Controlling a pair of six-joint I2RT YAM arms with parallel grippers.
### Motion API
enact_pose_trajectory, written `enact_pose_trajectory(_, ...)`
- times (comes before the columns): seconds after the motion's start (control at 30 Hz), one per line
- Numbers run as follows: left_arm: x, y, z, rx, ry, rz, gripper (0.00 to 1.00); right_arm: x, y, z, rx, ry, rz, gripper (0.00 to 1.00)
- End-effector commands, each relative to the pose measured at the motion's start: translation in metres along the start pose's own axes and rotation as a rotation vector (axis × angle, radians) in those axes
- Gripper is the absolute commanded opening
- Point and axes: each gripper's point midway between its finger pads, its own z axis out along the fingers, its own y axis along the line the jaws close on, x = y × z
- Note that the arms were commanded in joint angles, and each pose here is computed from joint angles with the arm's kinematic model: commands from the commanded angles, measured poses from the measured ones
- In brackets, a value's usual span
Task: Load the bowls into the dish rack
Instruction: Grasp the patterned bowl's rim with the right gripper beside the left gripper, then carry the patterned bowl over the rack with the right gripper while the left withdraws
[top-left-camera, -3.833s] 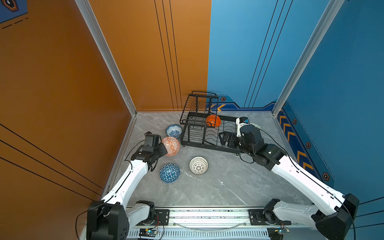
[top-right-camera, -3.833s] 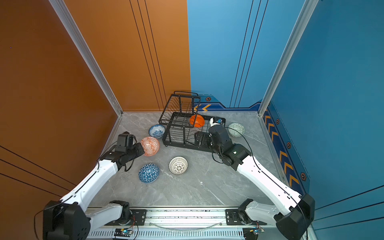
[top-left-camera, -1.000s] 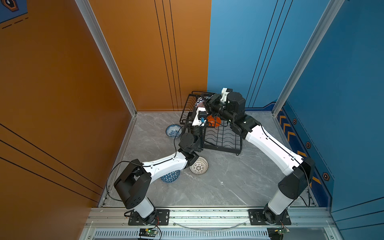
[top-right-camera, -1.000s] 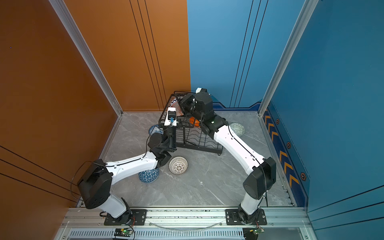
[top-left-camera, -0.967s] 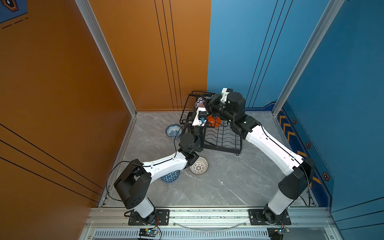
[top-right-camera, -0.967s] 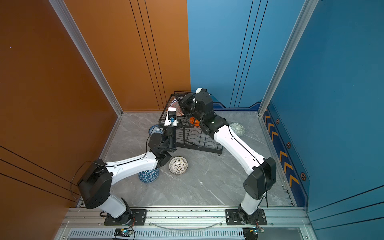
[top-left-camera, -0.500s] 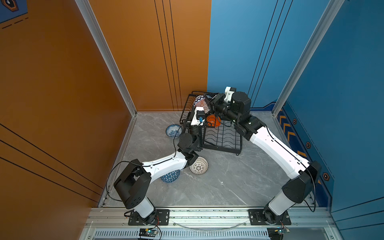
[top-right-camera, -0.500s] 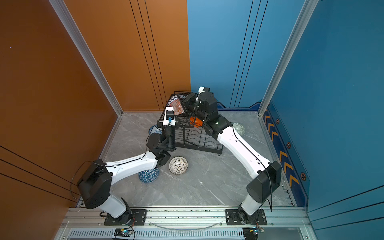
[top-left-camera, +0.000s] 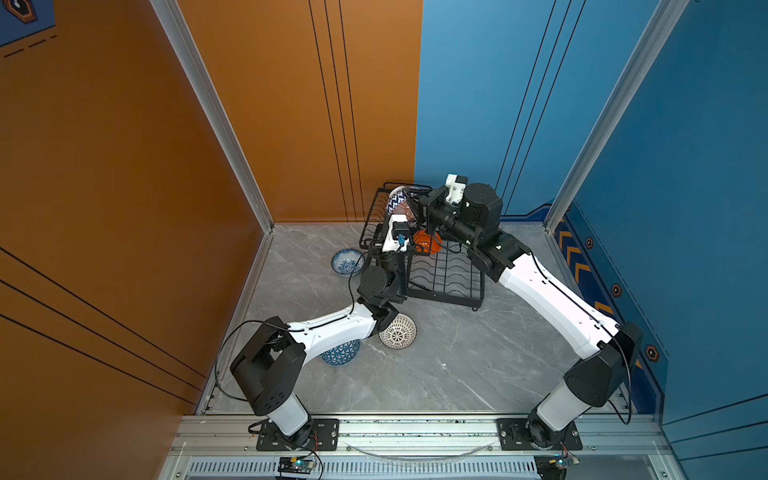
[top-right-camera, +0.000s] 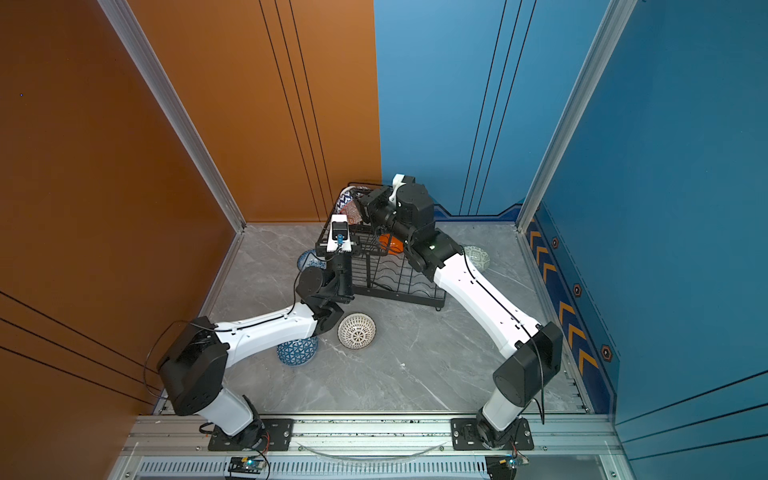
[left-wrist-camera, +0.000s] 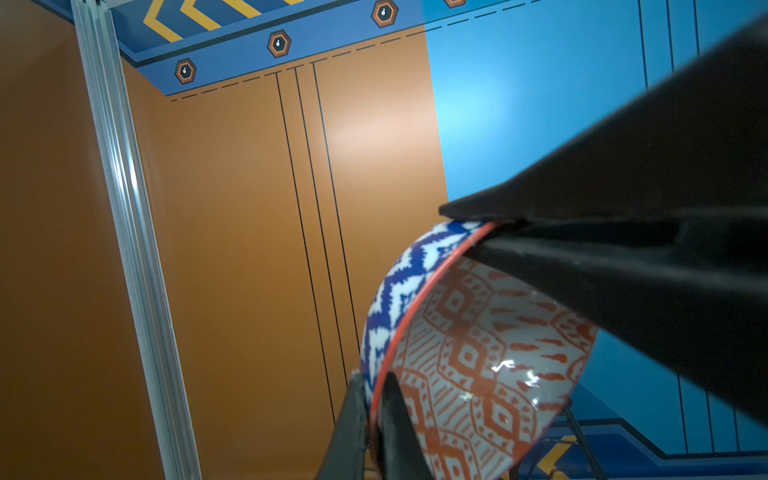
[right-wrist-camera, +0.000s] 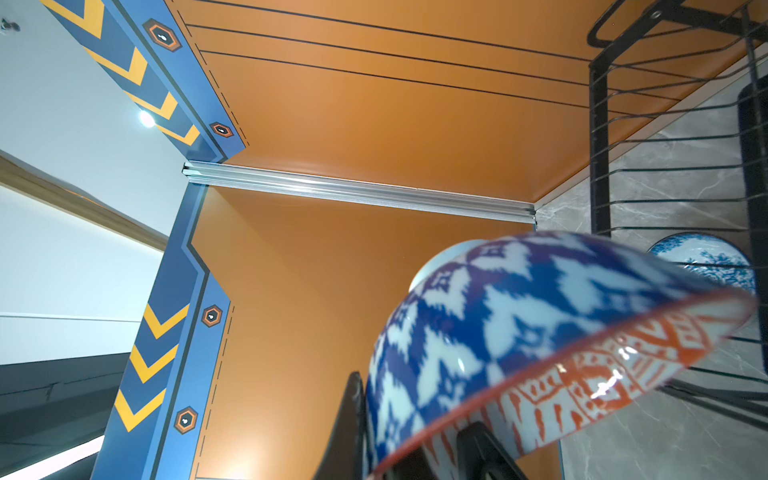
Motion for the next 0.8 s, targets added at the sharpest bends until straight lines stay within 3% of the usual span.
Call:
enact_pose_trajectory(0.0, -0.018, 0.009, 0.0, -0.026, -0.036, -0.007, 0.0, -0.022, -0.004, 0.001, 0.004, -0.069, -0.087, 0.01)
enact_pose_trajectory(0.07, -0.015, 0.01, -0.001, -0.03, -0.029, -0.014, 0.08, -0.024, -0.004, -0.001, 0.004, -0.076, -0.088, 0.0)
enact_pose_trajectory(0.17, -0.013, 0.011, -0.001, -0.03, -0.018, -0.019, 0.05, -0.028, -0.003, -0.003, 0.0, -0.087, -0.088, 0.0)
enact_pose_trajectory(0.3, -0.014, 0.017, -0.002, -0.041, -0.01, -0.034, 0.16, -0.035, -0.001, -0.006, -0.007, -0.101, -0.09, 0.0)
enact_pose_trajectory(0.37, -0.015, 0.021, -0.003, -0.049, -0.004, -0.043, 0.29, -0.041, 0.0, -0.009, -0.013, -0.115, -0.092, 0.0)
enact_pose_trajectory(0.5, -0.019, 0.028, -0.005, -0.058, 0.002, -0.074, 0.43, -0.05, 0.004, -0.016, -0.033, -0.149, -0.097, 0.0)
enact_pose_trajectory(0.6, -0.01, 0.032, -0.012, -0.054, 0.023, -0.079, 0.7, -0.053, 0.009, -0.017, -0.048, -0.156, -0.111, 0.0)
enact_pose_trajectory(0.67, -0.013, 0.036, -0.015, -0.058, 0.028, -0.094, 0.98, -0.057, 0.011, -0.02, -0.059, -0.169, -0.115, 0.0)
enact_pose_trajectory(0.77, -0.02, 0.041, -0.021, -0.052, 0.034, -0.122, 0.98, -0.065, 0.017, -0.028, -0.087, -0.196, -0.122, 0.0)
